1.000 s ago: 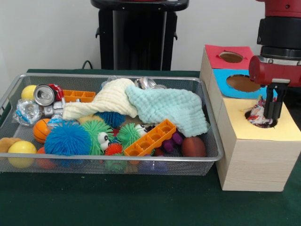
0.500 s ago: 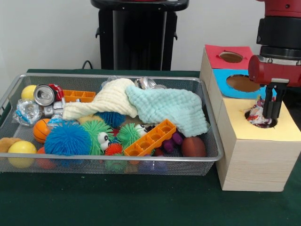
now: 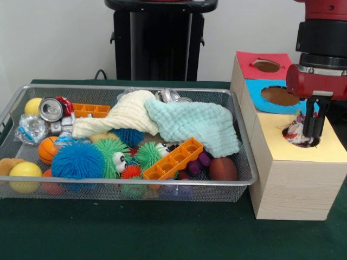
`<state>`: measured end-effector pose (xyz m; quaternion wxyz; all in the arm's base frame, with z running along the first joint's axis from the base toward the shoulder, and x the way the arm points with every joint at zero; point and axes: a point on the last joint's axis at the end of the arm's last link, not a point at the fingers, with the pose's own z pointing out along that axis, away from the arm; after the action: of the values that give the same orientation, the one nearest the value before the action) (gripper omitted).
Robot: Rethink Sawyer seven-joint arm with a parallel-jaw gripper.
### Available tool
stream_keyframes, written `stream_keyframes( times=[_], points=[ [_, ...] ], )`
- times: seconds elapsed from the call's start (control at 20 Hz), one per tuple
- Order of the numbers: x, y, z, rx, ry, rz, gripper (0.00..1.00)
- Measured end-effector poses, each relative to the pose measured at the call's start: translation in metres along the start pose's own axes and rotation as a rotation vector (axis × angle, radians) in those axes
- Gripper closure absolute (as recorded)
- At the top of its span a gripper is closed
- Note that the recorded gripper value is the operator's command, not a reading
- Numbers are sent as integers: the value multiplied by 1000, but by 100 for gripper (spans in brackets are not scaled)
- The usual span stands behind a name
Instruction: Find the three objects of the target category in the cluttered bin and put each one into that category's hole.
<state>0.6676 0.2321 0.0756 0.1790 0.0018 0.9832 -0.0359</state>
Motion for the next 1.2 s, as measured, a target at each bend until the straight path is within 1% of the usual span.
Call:
stream_keyframes(
  times=[0.4,0.5,0.6,0.65,0.7,0.85,1.2],
  points=[
    [1,-3,3,3,-2,3,100],
    [5,-9,13,8,6,9,100],
    [7,-12,18,11,9,11,100],
    [12,-17,26,16,15,15,100],
    [14,-19,30,18,19,17,100],
    [20,-20,38,20,24,18,100],
    [20,-20,39,19,16,17,100]
  ],
)
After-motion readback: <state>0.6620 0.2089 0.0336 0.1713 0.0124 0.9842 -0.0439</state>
